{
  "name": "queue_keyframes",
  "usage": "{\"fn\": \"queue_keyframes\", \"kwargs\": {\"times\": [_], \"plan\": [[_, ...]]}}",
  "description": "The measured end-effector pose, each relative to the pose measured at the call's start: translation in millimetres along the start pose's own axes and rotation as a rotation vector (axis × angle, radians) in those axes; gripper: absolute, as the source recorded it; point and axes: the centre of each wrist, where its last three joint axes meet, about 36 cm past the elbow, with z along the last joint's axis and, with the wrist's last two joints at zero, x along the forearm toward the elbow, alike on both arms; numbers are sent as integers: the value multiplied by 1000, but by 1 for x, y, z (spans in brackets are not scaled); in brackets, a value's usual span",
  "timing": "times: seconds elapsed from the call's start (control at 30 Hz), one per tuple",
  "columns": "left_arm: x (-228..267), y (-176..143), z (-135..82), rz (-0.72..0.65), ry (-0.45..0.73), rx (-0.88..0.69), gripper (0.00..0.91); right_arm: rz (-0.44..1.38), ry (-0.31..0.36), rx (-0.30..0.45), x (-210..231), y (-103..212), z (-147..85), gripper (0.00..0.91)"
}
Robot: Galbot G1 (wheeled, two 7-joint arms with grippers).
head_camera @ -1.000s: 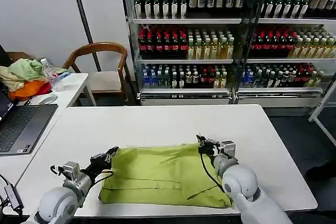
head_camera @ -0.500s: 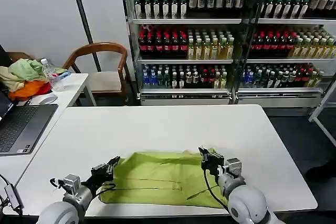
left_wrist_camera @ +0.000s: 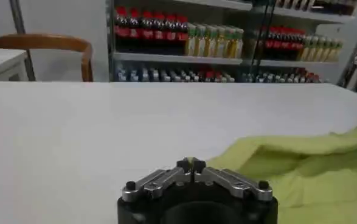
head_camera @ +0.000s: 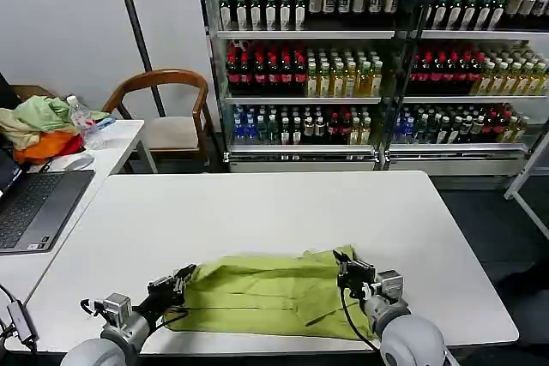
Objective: Fold and organize the clothes.
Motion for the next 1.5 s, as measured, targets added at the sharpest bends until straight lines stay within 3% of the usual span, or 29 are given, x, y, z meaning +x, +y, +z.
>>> {"fn": "queue_keyframes", "kwargs": {"times": [0.4, 0.67, 0.7, 0.73, 0.77, 1.07, 1.5], "plan": [[5, 8, -6, -19, 11, -1, 30, -18, 28, 9, 9, 3, 7, 0], [9, 4, 3, -9, 44, -5, 50, -23, 48, 17, 12, 5, 15, 0], [9, 4, 3, -13, 47, -7, 887, -24, 49, 18, 12, 5, 15, 0], [9, 5, 4, -16, 49, -9, 907, -24, 49, 20, 12, 5, 16, 635], [9, 6, 4, -20, 52, -12, 907, -24, 51, 21, 13, 5, 17, 907], [14, 2, 3, -48, 76, -47, 907, 2, 44, 38, 18, -1, 17, 907], [21, -33, -2, -174, 37, -8, 907, 75, -42, 129, 46, -9, 13, 907]]}}
